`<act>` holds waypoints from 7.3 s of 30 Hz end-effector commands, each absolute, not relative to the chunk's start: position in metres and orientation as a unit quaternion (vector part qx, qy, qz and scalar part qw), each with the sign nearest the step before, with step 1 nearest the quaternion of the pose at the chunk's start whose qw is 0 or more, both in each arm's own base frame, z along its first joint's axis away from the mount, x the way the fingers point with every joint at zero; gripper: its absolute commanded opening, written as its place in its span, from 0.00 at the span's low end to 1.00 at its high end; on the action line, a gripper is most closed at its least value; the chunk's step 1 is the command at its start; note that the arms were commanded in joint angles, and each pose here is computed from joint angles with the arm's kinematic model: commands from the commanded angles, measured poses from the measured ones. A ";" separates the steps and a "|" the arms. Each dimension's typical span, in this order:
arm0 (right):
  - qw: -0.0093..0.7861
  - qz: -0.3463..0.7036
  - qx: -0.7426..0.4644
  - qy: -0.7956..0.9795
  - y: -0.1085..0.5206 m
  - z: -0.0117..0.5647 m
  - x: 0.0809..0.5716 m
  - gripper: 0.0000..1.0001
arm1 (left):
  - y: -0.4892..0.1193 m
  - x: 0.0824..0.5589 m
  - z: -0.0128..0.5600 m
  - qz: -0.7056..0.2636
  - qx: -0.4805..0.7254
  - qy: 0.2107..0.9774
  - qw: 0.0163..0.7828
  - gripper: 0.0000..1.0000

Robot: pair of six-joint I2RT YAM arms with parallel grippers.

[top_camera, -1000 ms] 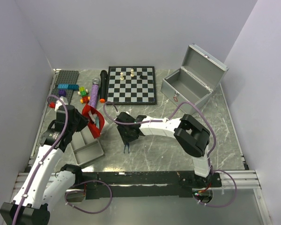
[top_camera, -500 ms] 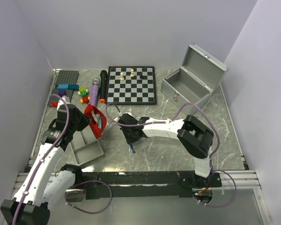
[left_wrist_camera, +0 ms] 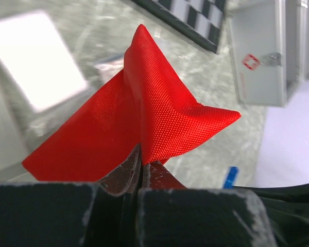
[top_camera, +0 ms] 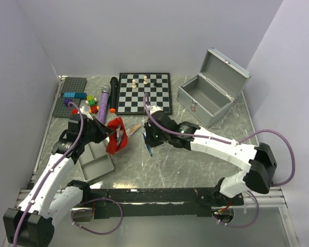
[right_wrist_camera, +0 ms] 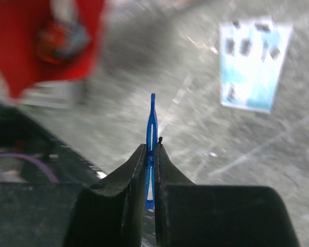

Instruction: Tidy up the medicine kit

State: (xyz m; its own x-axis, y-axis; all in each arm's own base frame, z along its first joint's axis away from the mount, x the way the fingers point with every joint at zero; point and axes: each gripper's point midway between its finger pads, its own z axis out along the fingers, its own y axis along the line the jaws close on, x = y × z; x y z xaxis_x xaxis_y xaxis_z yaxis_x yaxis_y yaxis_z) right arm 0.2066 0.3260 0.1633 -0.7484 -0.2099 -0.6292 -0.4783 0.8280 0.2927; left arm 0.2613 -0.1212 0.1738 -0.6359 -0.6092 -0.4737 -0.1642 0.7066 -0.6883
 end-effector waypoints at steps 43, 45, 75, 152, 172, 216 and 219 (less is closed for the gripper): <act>0.277 0.384 -0.111 0.874 0.380 0.229 0.239 0.66 | -0.204 0.255 0.224 -0.429 -0.166 0.804 0.376 0.01; 0.284 0.390 -0.122 0.868 0.379 0.239 0.236 0.70 | -0.203 0.255 0.223 -0.423 -0.164 0.807 0.378 0.01; 0.546 0.376 -0.286 0.692 0.244 0.323 0.167 0.87 | -0.293 0.152 0.229 -0.480 0.361 0.731 0.325 0.09; 0.353 0.571 -0.217 0.709 0.239 0.327 0.156 0.00 | -0.242 0.157 0.303 -0.521 0.200 0.585 0.588 0.59; 0.333 0.616 -0.242 0.672 0.236 0.348 0.143 0.00 | -0.258 0.120 0.293 -0.544 0.322 0.570 0.524 0.47; 0.440 0.398 -0.199 0.780 0.238 0.285 0.200 0.69 | -0.261 0.250 0.262 -0.348 -0.116 0.892 0.263 0.01; 0.425 0.406 -0.234 0.774 0.268 0.276 0.187 0.67 | -0.273 0.245 0.257 -0.414 -0.163 0.866 0.227 0.01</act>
State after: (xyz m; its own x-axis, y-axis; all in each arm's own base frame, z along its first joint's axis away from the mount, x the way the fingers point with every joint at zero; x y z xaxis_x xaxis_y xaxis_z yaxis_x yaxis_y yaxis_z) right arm 0.1949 0.2339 0.2807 -0.5772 0.0563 -0.8147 -0.6183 0.6215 0.4811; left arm 0.2542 -0.2533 0.2401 -0.8290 -0.3492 -0.4368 -0.0149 0.7947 -0.6069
